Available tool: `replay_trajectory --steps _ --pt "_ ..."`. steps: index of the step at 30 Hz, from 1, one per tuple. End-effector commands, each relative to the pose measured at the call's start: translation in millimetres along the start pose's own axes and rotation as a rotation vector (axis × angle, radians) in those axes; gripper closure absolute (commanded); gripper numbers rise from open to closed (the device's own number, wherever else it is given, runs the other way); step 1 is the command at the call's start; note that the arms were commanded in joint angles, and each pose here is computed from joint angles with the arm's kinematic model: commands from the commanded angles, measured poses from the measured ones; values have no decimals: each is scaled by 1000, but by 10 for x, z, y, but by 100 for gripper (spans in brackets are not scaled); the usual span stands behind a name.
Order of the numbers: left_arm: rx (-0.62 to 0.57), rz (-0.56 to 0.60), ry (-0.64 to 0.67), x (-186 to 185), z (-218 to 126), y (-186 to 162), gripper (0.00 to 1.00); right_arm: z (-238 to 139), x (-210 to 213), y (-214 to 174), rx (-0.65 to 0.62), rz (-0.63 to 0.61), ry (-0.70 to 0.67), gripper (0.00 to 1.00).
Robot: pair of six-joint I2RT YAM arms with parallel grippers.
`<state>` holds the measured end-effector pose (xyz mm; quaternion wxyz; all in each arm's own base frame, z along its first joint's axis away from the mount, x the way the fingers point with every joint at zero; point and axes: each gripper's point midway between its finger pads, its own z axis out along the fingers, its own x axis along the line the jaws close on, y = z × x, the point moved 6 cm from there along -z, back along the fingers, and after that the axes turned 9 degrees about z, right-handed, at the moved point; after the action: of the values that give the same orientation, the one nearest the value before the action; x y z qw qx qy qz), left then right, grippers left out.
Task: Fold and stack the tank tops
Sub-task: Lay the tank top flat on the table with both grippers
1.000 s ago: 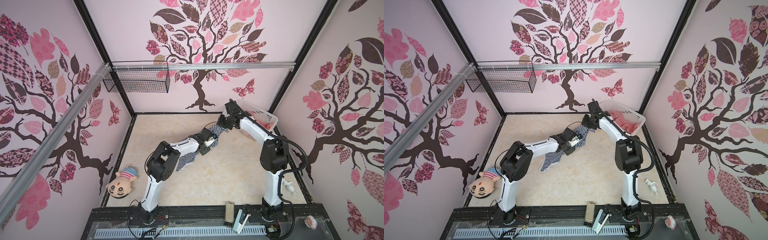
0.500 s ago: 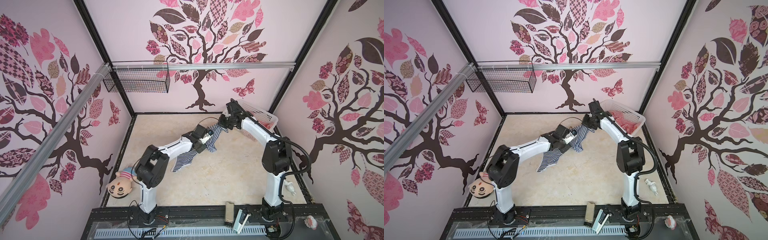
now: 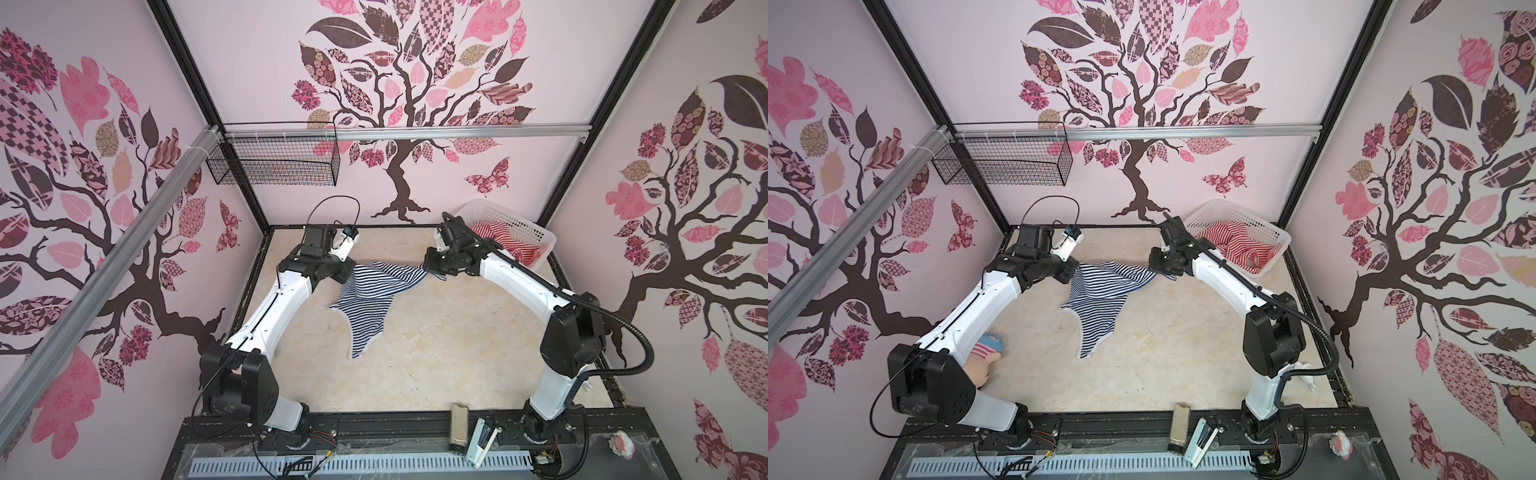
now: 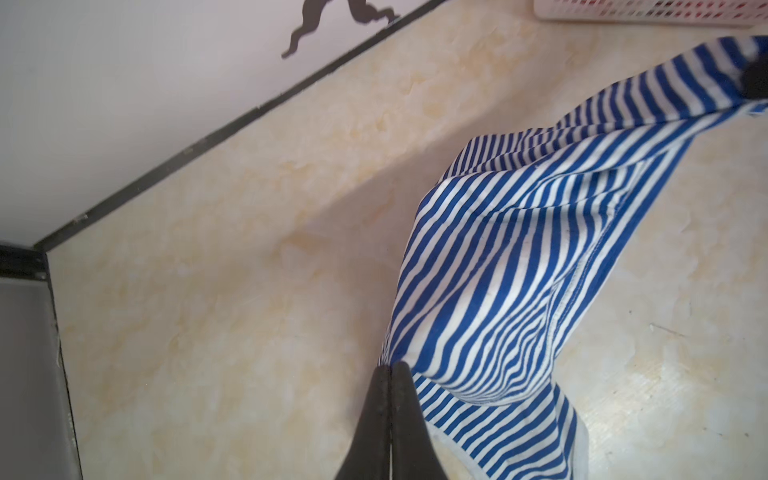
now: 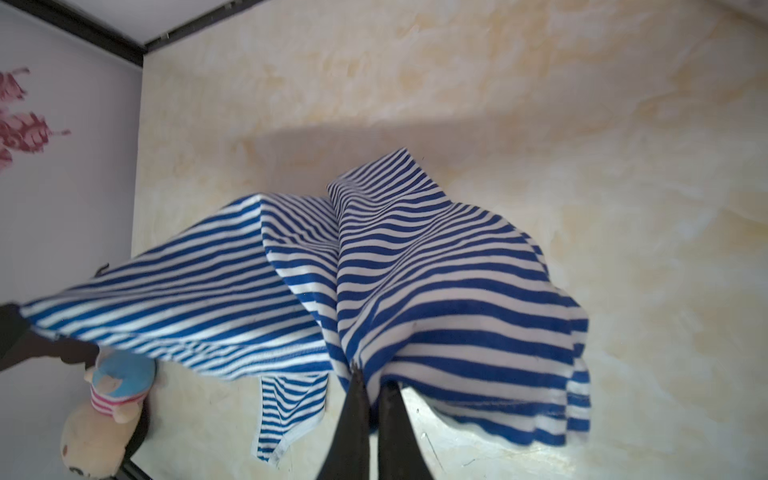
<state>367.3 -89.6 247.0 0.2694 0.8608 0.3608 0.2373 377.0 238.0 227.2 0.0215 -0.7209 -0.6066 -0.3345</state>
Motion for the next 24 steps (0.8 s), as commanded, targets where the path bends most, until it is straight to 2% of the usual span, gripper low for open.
replay_trajectory --steps 1,6,10,14,16,17,18,21,23,24 --pt "84 30 -119 -50 172 -285 100 118 -138 -84 36 -10 -65 100" --pt "179 54 -155 22 538 -450 100 386 -186 -82 69 -20 -105 99" --pt "229 13 -115 197 892 -453 100 632 -186 6 77 -24 -140 98" --pt "217 -50 -83 342 1090 -332 99 840 -228 127 64 -19 -203 96" --pt "207 -70 -68 383 1133 -285 73 871 -231 176 68 -20 -225 88" --pt "213 -75 -54 405 1125 -266 62 859 -214 187 79 -24 -232 80" --pt "217 -84 -33 428 1094 -255 56 826 -208 190 84 -29 -237 73" --pt "199 -94 12 421 939 -274 46 668 -220 144 55 -32 -214 57" --pt "166 -90 24 356 755 -288 42 521 -233 93 33 -31 -192 49" --pt "143 -89 21 301 638 -295 42 450 -249 61 25 -28 -183 48"
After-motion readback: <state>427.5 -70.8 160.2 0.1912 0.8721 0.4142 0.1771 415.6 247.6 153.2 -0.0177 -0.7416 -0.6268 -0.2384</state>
